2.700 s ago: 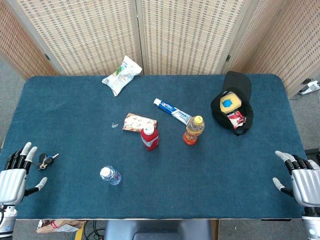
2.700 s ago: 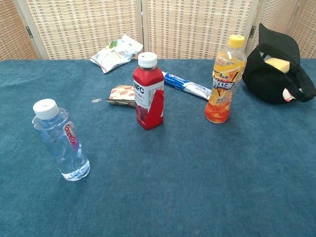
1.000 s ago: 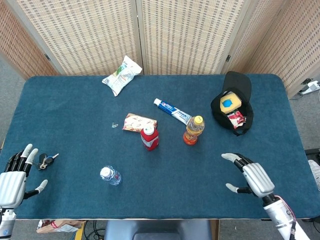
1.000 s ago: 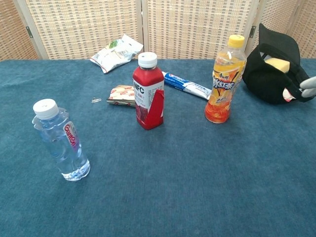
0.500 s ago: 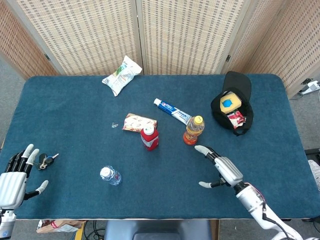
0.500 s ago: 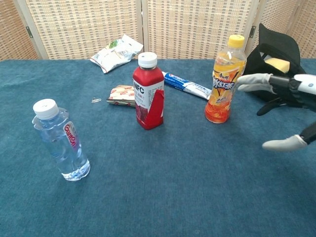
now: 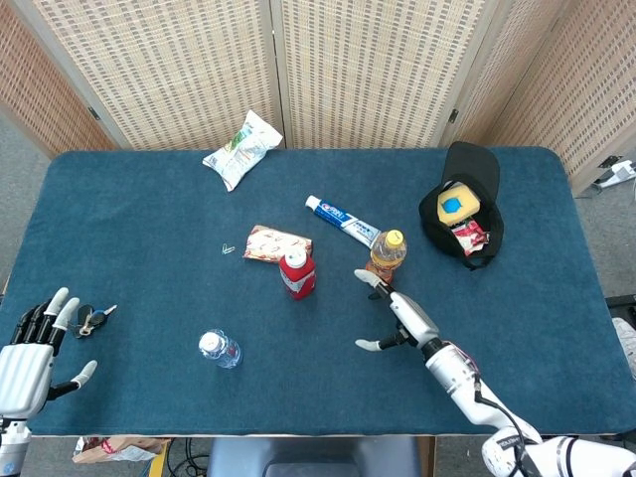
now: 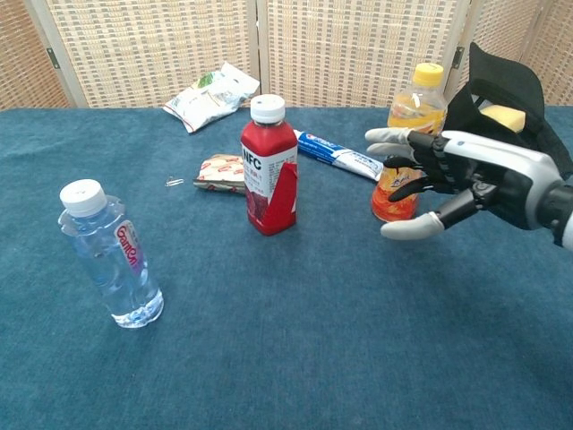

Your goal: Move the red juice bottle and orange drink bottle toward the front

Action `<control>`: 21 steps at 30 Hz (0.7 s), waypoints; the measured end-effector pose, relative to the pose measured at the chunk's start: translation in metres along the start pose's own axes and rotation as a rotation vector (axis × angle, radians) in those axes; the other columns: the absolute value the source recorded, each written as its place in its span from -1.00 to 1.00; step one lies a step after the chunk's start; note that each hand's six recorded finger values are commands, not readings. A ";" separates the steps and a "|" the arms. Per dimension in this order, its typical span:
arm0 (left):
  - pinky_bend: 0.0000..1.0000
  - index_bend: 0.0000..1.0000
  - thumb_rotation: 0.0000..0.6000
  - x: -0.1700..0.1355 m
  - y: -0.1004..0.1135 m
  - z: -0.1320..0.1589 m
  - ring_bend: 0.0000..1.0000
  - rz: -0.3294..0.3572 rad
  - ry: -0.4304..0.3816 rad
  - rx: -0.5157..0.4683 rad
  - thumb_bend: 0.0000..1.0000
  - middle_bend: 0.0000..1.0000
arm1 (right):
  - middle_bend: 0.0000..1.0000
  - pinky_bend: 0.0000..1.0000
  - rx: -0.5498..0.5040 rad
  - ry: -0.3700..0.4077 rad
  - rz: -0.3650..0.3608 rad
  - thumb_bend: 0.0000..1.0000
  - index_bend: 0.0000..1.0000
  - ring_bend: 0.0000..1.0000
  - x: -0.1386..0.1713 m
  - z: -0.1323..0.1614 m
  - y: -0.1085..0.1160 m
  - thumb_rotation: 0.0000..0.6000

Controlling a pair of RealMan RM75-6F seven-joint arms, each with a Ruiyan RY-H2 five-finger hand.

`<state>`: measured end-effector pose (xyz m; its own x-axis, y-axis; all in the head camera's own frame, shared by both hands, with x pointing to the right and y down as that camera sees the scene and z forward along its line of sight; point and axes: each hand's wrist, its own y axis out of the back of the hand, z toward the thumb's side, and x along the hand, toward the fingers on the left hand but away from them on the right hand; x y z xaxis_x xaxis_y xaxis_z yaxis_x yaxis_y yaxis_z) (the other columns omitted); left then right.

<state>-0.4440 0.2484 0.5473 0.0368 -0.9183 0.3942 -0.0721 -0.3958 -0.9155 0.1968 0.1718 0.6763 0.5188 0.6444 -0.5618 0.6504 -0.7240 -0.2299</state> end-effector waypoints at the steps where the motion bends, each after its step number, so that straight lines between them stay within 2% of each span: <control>1: -0.90 -0.94 1.00 0.000 0.000 0.000 -0.94 0.000 -0.001 -0.001 -0.63 -1.00 | -0.93 -0.56 -0.011 0.001 -0.004 -0.91 -1.00 -0.98 -0.004 0.001 -0.001 1.00; 21: -0.90 -0.94 1.00 -0.005 0.010 0.002 -0.94 0.010 -0.020 -0.004 -0.63 -1.00 | -0.92 -0.56 -0.123 0.022 -0.045 -0.86 -1.00 -0.98 -0.094 0.028 -0.035 1.00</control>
<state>-0.4428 0.2489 0.5363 0.0556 -0.9221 0.3829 -0.0767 -0.3863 -0.9192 0.1099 0.1294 0.7150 0.4984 0.6819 -0.5354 0.7359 -0.6592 -0.1546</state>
